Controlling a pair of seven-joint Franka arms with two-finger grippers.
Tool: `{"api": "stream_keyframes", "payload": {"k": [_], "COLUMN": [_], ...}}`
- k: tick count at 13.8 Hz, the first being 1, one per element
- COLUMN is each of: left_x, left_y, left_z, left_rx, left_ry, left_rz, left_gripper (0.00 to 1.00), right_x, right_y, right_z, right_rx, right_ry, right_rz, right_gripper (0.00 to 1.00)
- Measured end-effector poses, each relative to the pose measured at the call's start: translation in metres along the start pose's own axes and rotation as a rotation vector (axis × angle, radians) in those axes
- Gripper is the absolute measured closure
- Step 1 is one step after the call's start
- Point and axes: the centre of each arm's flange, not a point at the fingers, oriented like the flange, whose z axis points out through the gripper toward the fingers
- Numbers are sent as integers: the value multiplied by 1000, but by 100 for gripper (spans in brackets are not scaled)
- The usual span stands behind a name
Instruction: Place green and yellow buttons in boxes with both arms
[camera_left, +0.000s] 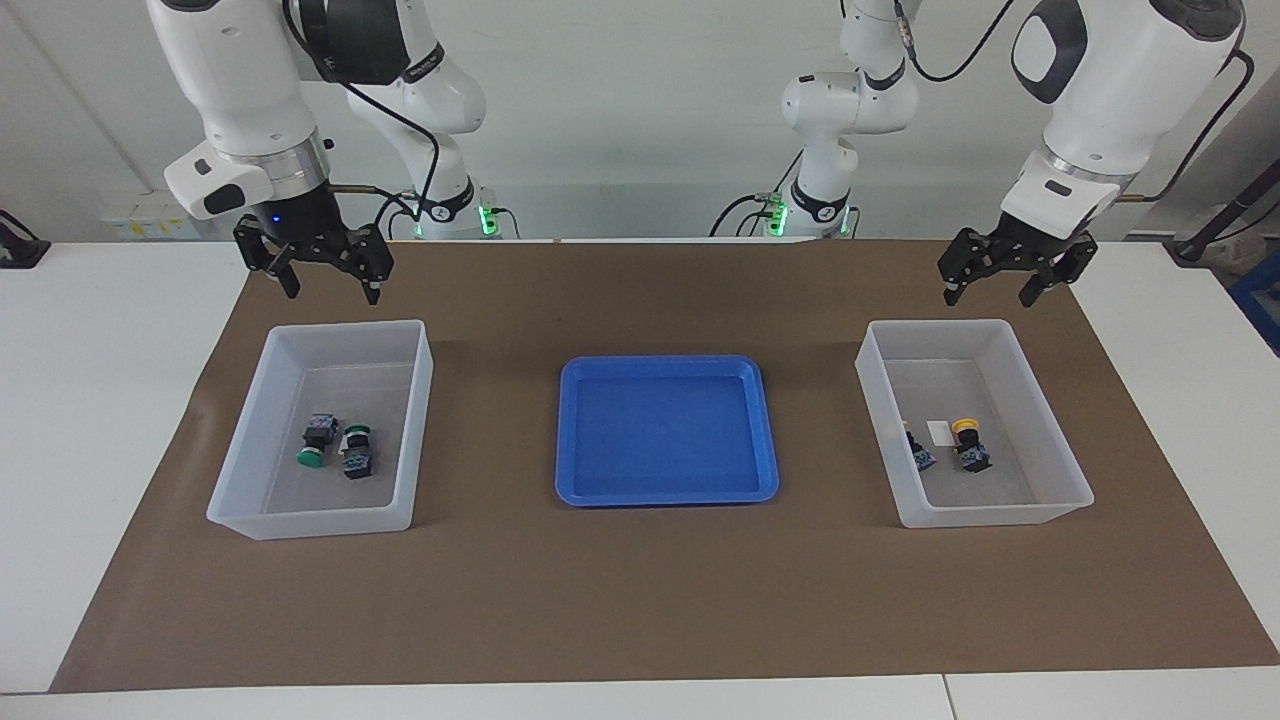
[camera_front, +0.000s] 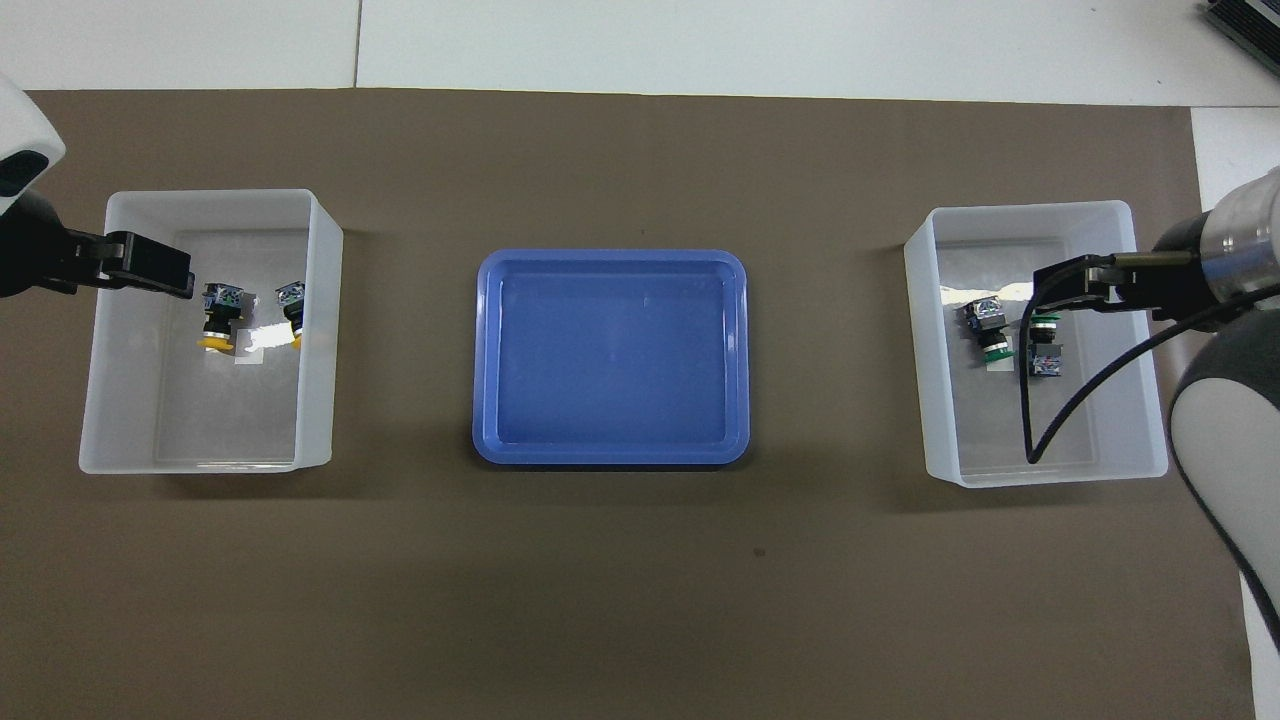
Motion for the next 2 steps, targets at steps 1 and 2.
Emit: {"api": "stream_keyframes", "payload": {"k": [1, 2], "left_x": [0, 0], "left_y": [0, 0], "left_z": [0, 0], "left_rx": [0, 0], "left_ry": [0, 0], "left_rz": [0, 1], "left_gripper": [0, 0], "right_x": [0, 0], "right_y": [-2, -3], "right_z": [0, -1], "right_rx": [0, 1], "right_ry": [1, 1], "right_rz": [-4, -6], "right_gripper": [0, 0]}}
